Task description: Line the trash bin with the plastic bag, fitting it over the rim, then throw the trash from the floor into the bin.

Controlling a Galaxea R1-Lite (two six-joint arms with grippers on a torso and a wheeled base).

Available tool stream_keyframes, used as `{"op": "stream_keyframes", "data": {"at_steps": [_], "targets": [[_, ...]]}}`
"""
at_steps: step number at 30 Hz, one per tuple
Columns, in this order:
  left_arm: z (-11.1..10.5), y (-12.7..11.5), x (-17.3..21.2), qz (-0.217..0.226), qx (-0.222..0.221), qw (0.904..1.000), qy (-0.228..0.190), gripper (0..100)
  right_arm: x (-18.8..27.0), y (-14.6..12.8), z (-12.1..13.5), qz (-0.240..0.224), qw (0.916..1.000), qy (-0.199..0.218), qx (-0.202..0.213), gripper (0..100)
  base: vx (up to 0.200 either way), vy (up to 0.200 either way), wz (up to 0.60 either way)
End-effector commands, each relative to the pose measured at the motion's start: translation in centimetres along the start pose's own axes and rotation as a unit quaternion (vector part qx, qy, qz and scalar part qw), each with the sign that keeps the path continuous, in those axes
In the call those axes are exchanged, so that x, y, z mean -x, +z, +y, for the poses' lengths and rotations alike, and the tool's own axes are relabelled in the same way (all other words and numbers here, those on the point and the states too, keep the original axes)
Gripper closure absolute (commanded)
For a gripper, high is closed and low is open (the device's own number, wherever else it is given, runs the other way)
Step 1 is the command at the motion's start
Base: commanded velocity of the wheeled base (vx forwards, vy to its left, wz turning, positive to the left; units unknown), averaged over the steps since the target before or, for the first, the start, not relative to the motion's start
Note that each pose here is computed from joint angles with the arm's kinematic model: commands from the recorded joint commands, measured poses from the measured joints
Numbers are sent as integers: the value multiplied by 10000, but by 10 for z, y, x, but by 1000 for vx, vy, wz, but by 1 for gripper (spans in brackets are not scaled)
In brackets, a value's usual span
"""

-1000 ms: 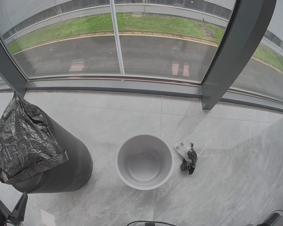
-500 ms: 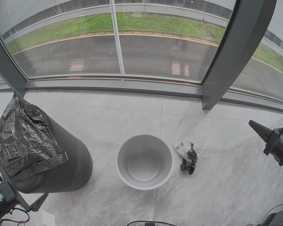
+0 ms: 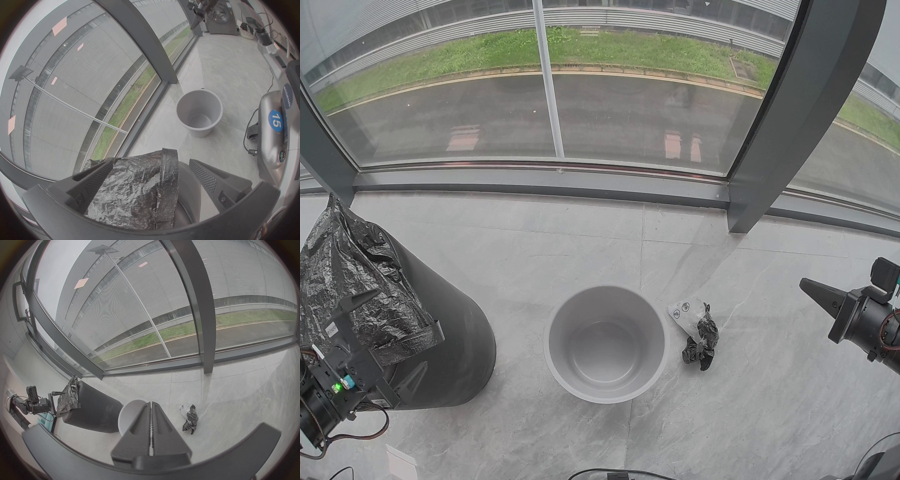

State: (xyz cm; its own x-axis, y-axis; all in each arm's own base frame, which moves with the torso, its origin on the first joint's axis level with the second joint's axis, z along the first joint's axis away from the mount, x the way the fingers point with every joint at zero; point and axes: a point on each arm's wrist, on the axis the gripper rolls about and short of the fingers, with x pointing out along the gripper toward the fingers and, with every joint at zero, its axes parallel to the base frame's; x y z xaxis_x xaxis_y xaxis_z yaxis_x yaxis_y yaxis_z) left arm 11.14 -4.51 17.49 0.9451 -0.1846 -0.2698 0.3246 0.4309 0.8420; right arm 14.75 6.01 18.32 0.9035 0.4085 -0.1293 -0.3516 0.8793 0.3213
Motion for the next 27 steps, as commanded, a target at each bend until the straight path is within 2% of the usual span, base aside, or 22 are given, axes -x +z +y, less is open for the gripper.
{"op": "stream_keyframes", "data": {"at_steps": [1,6,7,12,27], "targets": [[-14,-5,-17,311,-115,9990,-306,0,-1,-1,0,40,10000,-10,-7,100,0,0,0],[-15,-5,-19,395,-138,9988,-269,0,-2,-2,-1,52,10000,-22,-8,100,0,0,0],[-15,-5,-23,584,-140,9980,-179,0,-3,-2,-1,77,10000,-22,-8,100,0,0,0],[-13,-4,-34,875,-119,9961,85,0,-6,-5,-2,161,9999,-59,-21,100,0,0,0],[-11,-1,-42,845,-68,9961,232,0,-7,-5,-3,180,9998,-74,-39,100,0,0,0]]}}
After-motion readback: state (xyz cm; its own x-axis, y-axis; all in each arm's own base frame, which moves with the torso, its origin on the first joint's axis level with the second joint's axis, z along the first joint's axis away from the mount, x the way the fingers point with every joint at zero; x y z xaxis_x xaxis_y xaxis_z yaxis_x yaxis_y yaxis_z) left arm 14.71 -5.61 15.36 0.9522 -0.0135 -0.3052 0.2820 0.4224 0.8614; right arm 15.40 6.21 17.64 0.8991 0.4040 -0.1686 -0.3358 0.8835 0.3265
